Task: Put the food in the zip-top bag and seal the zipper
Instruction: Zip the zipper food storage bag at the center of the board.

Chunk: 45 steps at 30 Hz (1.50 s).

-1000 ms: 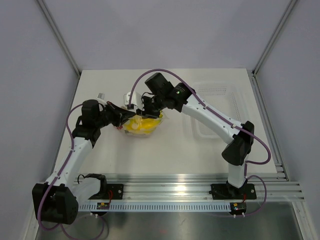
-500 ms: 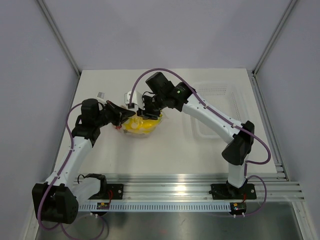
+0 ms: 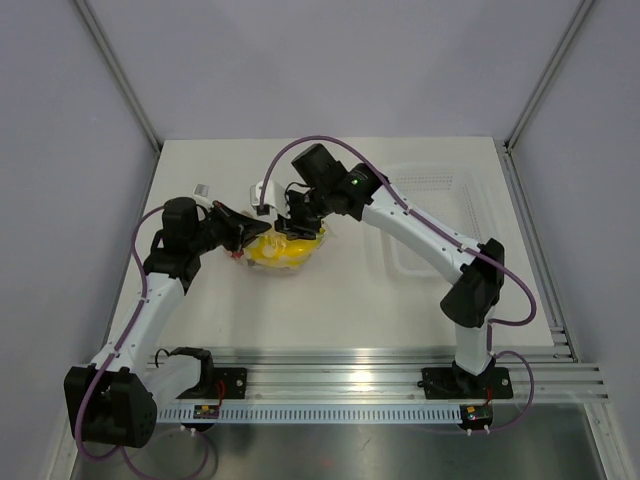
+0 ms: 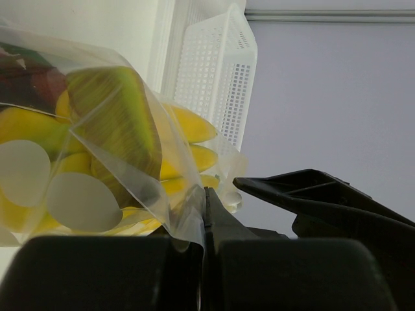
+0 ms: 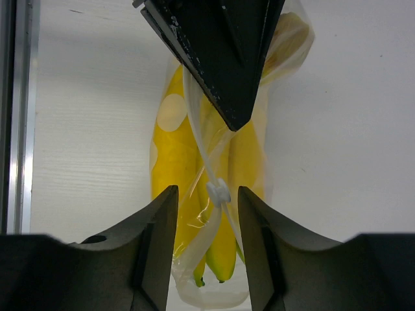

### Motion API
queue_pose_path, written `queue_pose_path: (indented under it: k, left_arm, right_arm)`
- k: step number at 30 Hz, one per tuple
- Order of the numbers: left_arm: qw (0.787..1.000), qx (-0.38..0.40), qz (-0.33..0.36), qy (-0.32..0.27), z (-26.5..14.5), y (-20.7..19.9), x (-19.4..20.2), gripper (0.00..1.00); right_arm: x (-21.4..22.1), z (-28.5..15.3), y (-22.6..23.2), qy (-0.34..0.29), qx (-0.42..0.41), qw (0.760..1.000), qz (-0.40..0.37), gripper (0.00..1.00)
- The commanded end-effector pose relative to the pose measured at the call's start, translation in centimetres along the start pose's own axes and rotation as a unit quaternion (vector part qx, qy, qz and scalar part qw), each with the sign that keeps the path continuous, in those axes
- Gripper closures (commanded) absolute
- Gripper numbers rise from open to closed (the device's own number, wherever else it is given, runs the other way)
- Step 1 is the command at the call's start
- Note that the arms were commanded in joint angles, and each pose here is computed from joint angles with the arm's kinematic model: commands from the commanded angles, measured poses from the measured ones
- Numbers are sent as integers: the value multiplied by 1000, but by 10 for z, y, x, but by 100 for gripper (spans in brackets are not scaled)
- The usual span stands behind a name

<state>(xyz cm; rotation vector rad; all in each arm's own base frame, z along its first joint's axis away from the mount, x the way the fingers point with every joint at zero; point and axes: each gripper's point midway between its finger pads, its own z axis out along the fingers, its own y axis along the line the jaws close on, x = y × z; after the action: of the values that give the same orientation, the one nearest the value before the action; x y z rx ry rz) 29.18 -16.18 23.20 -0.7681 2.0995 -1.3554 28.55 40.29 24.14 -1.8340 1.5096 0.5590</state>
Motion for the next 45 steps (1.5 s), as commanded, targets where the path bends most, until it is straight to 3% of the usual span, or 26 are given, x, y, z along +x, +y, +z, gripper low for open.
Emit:
queue_pose_path:
  k: [1, 8, 45]
  left_arm:
    - [997, 71, 43, 1, -8, -46, -4, 100]
    - [997, 69, 42, 1, -7, -44, -4, 100]
    - [997, 67, 43, -3, -7, -46, -6, 100]
  right_arm:
    - [-9, 2, -5, -22, -5, 1000, -1, 53]
    - [-16, 1, -6, -32, -8, 999, 0, 66]
    - [-16, -20, -7, -38, 8, 999, 13, 67]
